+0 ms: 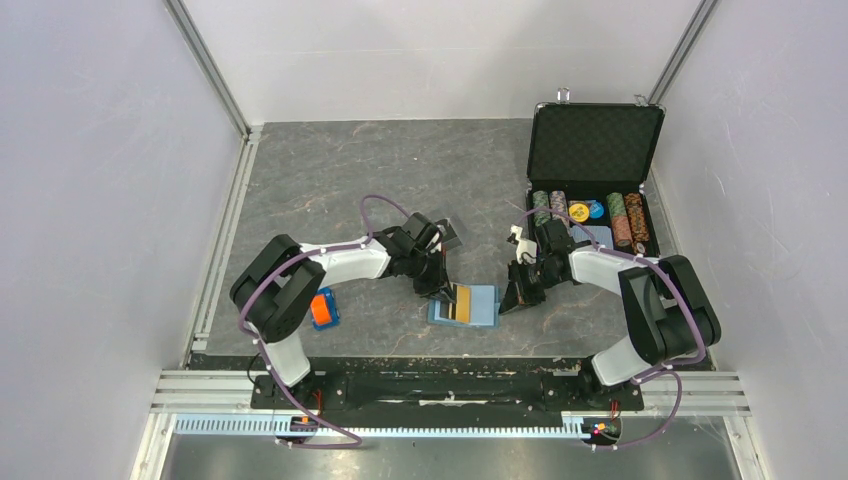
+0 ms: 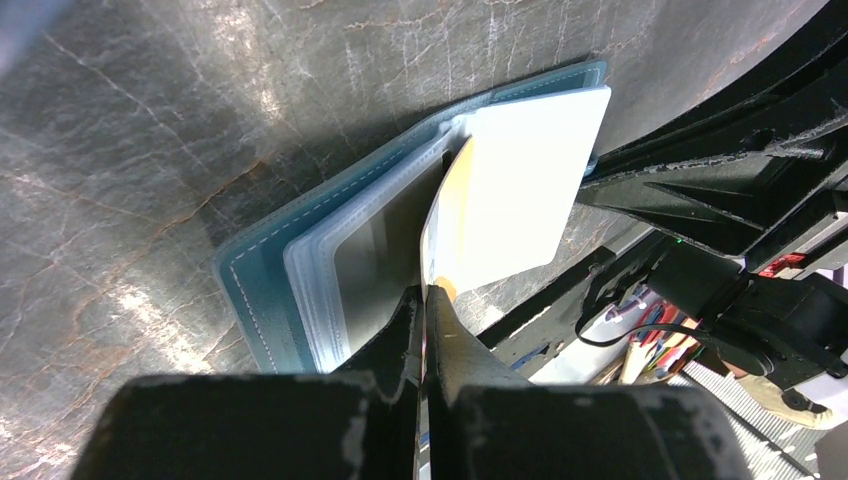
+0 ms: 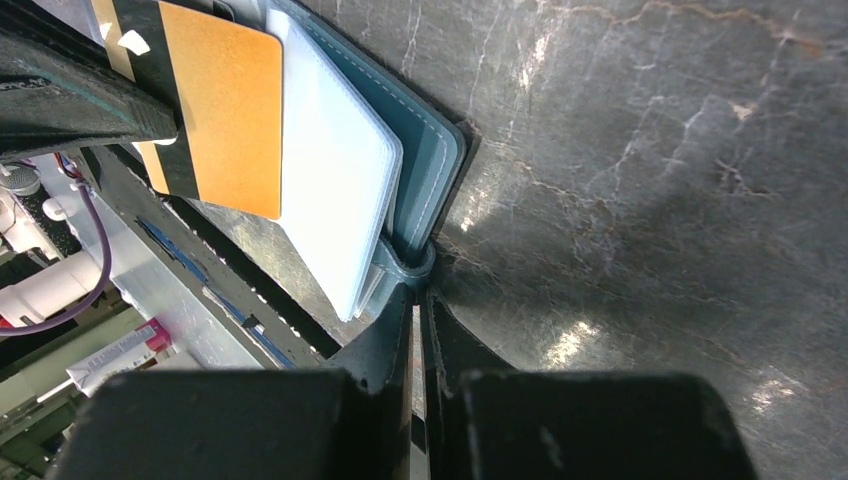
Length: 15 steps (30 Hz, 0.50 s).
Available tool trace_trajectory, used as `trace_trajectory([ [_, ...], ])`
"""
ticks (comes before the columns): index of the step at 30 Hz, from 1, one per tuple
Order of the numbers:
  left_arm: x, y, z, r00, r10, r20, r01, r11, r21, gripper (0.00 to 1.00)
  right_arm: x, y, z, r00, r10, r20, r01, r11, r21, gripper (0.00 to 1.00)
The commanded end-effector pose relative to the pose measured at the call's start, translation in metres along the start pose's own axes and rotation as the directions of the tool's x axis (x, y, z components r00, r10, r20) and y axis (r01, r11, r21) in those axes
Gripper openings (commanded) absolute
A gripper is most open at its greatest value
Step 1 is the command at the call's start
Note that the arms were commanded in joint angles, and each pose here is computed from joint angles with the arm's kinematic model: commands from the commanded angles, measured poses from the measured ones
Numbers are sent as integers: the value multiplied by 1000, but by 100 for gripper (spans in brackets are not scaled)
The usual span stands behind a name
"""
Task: Put the credit cards into the card holder
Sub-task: Insert the credit card into the card holder.
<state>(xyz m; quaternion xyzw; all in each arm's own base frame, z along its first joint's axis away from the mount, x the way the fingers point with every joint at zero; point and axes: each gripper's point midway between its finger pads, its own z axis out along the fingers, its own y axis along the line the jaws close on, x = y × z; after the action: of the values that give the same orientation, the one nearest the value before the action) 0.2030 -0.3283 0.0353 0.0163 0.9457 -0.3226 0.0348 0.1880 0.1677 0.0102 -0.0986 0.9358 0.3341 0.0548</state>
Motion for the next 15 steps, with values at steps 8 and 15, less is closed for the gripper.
trace_trajectory([
  [8, -3, 17, 6, 1000, 27, 14, -26, 997, -76, 2, 13, -15, 5, 999, -7, -38, 10, 998, 56, 2],
  [15, 0, 17, 14, 1000, 24, -2, -24, 997, -71, 2, 14, -14, 7, 999, -8, -45, 9, 999, 43, 1],
])
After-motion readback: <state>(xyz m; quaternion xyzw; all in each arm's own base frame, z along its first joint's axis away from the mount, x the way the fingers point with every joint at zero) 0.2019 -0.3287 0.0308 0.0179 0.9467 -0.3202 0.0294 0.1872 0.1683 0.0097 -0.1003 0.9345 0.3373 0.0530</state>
